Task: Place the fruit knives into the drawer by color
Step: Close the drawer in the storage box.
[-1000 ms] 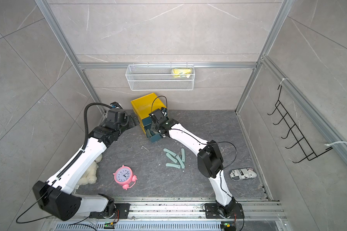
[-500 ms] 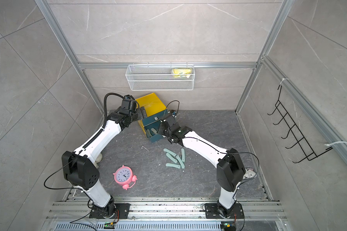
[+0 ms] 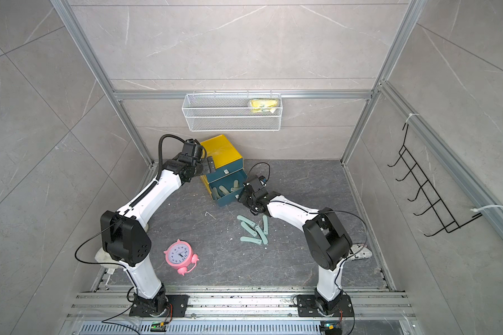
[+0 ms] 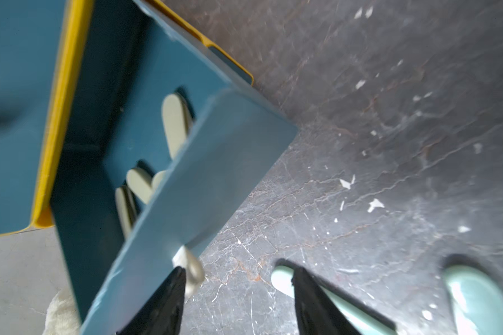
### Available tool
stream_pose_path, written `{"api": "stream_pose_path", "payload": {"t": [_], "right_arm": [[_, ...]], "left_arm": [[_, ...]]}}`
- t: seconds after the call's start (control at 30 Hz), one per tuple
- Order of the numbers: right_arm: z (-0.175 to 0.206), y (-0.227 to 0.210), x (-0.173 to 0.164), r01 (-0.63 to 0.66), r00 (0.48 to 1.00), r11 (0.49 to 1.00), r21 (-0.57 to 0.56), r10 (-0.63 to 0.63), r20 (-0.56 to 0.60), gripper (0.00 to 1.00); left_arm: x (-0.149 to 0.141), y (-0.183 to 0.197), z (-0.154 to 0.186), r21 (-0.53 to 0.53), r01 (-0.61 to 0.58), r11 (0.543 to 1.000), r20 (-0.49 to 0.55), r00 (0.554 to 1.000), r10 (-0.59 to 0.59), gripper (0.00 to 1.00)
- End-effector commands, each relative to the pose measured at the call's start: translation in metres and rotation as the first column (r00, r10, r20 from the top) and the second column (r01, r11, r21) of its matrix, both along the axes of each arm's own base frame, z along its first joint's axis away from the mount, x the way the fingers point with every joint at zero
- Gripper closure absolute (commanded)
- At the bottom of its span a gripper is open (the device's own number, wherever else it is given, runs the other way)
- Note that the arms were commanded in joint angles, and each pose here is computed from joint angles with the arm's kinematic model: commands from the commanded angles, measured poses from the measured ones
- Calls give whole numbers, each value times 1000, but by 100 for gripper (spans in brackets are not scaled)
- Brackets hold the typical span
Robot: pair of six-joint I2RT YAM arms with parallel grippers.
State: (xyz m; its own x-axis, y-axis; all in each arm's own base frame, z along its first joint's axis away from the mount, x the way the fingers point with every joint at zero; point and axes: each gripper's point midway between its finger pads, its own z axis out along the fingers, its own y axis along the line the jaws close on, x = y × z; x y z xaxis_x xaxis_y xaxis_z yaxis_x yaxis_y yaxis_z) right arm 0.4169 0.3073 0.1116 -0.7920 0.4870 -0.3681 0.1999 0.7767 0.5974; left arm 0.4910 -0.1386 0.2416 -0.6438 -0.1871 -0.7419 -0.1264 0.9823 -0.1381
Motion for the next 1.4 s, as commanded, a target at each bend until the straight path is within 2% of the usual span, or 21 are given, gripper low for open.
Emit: {"api": "stream_pose_path", "payload": {"t": [0.0,0.27,0.47,0.87,1.03,1.17,1.37], "right_arm": [[1,11,20,27,1000,998,60,-27,-1,39],[20,35,54,32,996,986,164,-45,74,39],[13,52,73,38,998,979,202,-49,51,39],[17,84,108,35,991,929,369,-81,110,38],[20,92,110,10,991,917,399,-64,122,38],[18,79,100,30,986,908,417,-94,135,38],[-12,60,80,72,986,899,433,-128,102,44]], "left_arm": [[1,3,1,29,18,999,-13,1000,-18,3],[2,-2,-15,25,39,999,-45,998,-37,4],[1,-5,-28,23,51,998,-76,996,-49,4],[0,-11,-44,6,72,997,-115,991,-71,5],[-1,-10,-50,7,73,997,-127,989,-72,5],[-1,-10,-51,9,74,997,-127,989,-72,5],[0,-12,-47,0,77,997,-120,990,-77,5]]}}
